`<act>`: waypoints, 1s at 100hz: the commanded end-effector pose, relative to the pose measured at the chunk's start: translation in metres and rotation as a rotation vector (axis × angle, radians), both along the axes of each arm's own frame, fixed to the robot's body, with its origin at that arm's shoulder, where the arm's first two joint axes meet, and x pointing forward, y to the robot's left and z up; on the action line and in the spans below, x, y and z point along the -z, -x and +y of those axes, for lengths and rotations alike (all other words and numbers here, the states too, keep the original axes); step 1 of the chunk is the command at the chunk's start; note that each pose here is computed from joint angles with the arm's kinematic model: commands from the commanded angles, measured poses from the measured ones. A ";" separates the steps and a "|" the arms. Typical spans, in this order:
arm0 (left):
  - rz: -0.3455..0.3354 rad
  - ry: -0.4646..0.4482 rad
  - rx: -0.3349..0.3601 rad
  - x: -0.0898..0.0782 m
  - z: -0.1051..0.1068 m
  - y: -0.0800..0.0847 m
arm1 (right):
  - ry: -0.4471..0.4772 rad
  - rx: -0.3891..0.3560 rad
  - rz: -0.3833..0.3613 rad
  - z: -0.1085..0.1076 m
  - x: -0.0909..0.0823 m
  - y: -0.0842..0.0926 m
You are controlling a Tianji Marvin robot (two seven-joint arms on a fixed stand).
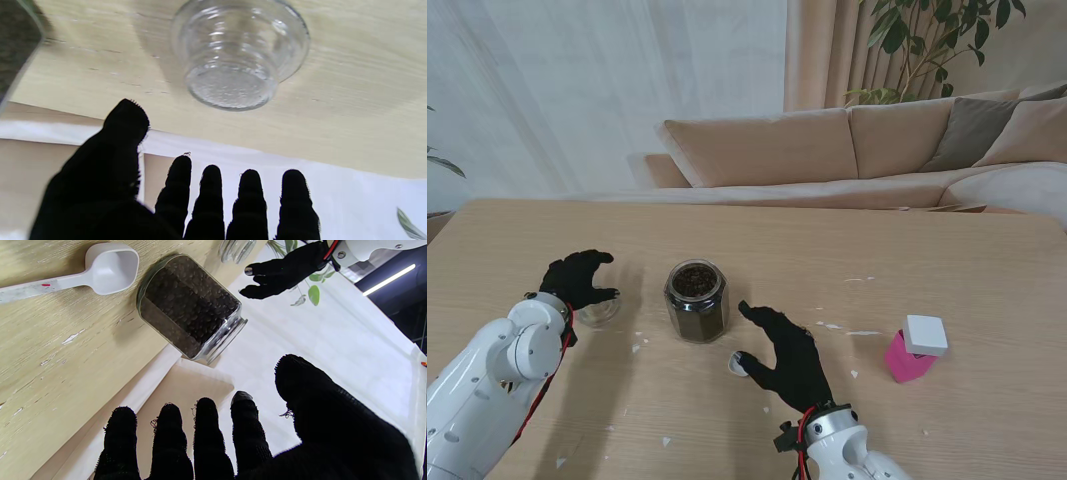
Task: Portion coffee beans from the glass jar into the coffee jar
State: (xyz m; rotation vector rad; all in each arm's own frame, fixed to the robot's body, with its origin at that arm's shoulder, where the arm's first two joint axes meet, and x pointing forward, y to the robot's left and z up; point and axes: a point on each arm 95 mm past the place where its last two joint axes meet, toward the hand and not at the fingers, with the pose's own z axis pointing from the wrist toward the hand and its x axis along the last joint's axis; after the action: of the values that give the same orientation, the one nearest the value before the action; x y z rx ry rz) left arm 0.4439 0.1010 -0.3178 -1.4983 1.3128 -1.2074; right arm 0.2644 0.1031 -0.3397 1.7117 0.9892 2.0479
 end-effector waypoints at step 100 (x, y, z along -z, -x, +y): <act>0.110 -0.133 -0.028 0.043 0.001 0.009 | -0.022 -0.024 0.018 0.004 0.001 0.004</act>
State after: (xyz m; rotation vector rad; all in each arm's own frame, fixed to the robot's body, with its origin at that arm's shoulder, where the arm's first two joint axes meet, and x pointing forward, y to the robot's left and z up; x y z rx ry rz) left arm 0.4360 0.1029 -0.3564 -1.4931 1.3942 -1.0258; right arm 0.2625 0.1038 -0.3394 1.7227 0.9915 2.0628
